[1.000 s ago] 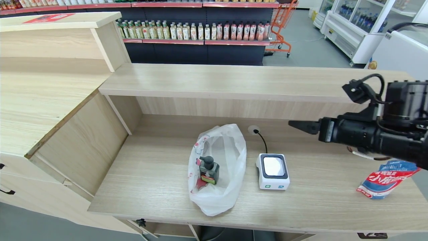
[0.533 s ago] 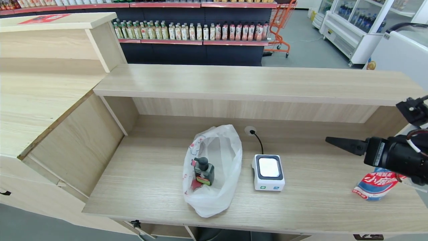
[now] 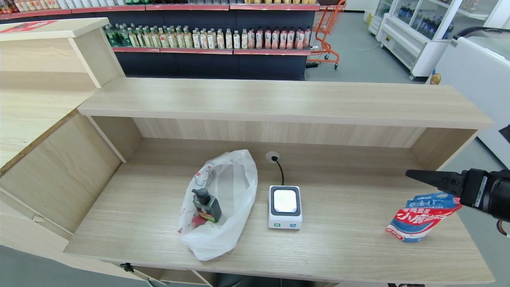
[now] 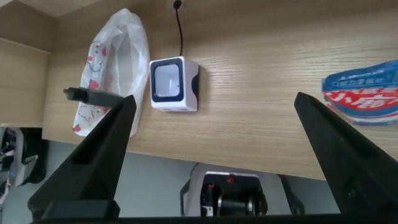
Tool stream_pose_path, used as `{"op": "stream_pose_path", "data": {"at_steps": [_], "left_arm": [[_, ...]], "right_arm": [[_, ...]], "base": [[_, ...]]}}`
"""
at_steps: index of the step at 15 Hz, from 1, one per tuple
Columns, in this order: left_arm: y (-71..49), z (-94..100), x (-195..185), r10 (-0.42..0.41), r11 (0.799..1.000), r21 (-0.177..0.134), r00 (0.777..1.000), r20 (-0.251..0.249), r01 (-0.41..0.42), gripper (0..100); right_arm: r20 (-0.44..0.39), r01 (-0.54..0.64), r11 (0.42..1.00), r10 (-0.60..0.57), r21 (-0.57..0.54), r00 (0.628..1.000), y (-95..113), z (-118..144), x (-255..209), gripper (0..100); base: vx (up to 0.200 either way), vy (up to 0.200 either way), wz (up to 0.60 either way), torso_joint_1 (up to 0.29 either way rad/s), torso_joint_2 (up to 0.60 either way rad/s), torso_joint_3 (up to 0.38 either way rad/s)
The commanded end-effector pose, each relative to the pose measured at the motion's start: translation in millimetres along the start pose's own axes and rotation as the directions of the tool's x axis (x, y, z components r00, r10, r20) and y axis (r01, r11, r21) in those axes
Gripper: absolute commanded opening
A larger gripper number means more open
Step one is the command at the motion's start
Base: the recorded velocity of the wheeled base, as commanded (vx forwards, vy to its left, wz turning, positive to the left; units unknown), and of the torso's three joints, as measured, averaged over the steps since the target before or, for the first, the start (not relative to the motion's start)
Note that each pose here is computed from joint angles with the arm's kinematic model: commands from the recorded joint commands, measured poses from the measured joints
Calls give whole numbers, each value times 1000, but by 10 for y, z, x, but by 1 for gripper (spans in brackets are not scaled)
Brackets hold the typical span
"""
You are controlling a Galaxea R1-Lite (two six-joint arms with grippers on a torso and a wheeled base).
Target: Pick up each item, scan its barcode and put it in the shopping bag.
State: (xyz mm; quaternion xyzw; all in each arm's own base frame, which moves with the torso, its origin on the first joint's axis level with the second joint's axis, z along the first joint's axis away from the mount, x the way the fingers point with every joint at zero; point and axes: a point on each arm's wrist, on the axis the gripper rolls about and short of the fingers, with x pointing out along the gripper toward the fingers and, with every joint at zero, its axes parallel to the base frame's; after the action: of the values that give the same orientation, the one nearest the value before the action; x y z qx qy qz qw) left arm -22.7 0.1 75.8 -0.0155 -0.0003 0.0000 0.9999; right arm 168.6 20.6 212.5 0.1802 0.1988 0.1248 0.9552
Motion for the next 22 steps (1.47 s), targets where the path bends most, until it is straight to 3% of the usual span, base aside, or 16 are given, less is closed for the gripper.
{"op": "stream_pose_path", "data": {"at_steps": [1, 3, 5, 7, 13, 17, 20, 22], "left_arm": [[0, 1, 0, 0, 1000, -1, 1000, 1, 0, 100], [0, 1, 0, 0, 1000, -1, 1000, 1, 0, 100], [-1, 1, 0, -3, 1000, 31, 1000, 1, 3, 100], [-1, -1, 1, -3, 999, 37, 1000, -2, 3, 100], [-1, -1, 0, -3, 999, 33, 1000, -1, 3, 100], [-1, -1, 0, -2, 1000, 26, 1000, -1, 2, 100], [-1, -1, 0, -3, 1000, 31, 1000, -1, 3, 100], [0, -1, 0, -2, 1000, 26, 1000, -1, 2, 100]], "right_arm": [[9, -4, 1000, 4, -3, 1000, 11, 9, -24, 100], [6, -3, 1000, 3, -2, 1000, 13, 0, -47, 100], [-6, -2, 1000, 2, 0, 1000, 24, -21, -108, 100], [-8, -3, 1000, 3, 0, 1000, 34, -36, -161, 100], [5, 0, 1000, 0, 1, 1000, 44, -1, -194, 100], [24, 7, 1000, -7, 11, 1000, 42, 31, -222, 100], [24, 10, 997, -12, 73, 1000, 73, 99, -259, 100], [-27, 65, 974, -60, 216, 998, 128, 205, -365, 100]], "base": [[0, -200, 0, 2, 2, 2], [0, -200, 0, 7, 2, 5], [0, -100, 0, 1, -1, 4], [0, 0, 0, 0, 0, 0], [-167, 0, 0, 4, 2, 2], [0, 0, 0, 0, 0, 0], [0, -200, 0, 6, 2, -1], [0, -200, 0, 10, 5, 0]]}}
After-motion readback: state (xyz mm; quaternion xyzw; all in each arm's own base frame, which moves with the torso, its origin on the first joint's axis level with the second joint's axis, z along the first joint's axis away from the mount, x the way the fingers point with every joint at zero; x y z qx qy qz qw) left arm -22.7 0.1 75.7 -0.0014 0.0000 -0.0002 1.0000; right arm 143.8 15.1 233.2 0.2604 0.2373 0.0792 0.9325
